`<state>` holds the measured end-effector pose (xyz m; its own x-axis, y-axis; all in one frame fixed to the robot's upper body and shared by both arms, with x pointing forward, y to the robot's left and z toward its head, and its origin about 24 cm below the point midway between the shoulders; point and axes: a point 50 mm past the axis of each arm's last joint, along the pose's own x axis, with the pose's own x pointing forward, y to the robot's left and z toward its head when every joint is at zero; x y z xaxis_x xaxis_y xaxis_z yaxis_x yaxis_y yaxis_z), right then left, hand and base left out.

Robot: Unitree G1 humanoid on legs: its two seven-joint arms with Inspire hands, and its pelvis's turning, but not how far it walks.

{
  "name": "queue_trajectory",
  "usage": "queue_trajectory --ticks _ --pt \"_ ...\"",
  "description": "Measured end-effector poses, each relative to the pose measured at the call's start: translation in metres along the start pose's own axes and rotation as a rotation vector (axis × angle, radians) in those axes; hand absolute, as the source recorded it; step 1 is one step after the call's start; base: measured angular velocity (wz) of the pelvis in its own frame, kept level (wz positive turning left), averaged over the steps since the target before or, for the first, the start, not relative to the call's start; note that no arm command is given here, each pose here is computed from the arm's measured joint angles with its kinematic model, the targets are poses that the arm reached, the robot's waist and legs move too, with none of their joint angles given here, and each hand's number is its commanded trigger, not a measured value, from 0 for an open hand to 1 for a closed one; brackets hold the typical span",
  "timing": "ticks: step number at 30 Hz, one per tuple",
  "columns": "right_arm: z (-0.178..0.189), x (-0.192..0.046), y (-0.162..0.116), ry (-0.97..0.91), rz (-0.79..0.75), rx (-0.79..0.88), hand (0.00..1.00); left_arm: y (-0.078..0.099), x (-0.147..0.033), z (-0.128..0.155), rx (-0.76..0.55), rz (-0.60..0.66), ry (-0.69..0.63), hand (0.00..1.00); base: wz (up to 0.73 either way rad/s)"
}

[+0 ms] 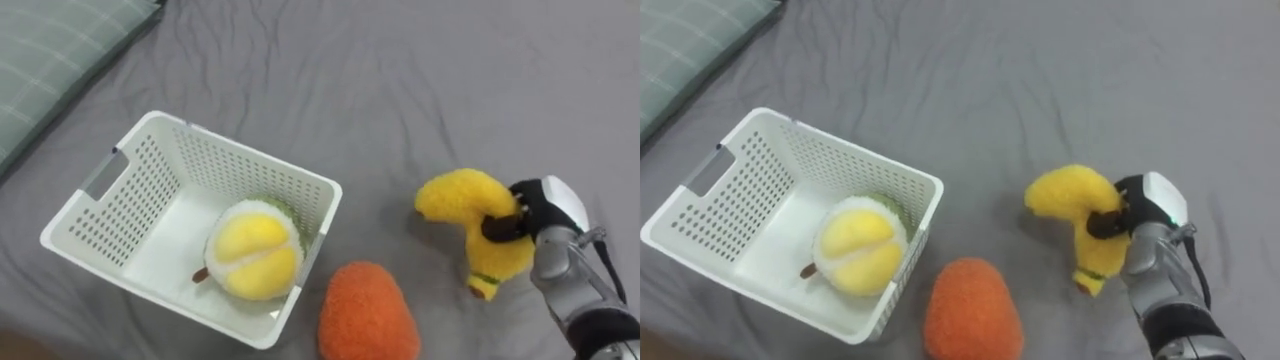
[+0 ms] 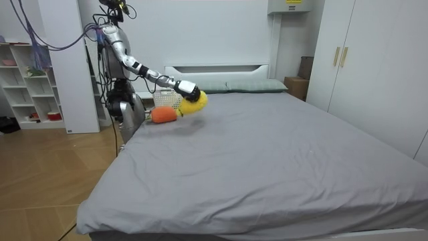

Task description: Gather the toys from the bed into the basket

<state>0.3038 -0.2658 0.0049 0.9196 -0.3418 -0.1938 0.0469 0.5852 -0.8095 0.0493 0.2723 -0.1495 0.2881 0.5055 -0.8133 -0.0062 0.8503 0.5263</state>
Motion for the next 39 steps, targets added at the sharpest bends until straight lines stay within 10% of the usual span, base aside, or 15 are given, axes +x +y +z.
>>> queue_trajectory --ticks 39 --pt "0.143 -0.068 -0.021 -0.668 -0.048 -0.022 1.00 -0.013 -0.001 0.041 -0.054 -0.032 -0.113 0.00 -0.02"
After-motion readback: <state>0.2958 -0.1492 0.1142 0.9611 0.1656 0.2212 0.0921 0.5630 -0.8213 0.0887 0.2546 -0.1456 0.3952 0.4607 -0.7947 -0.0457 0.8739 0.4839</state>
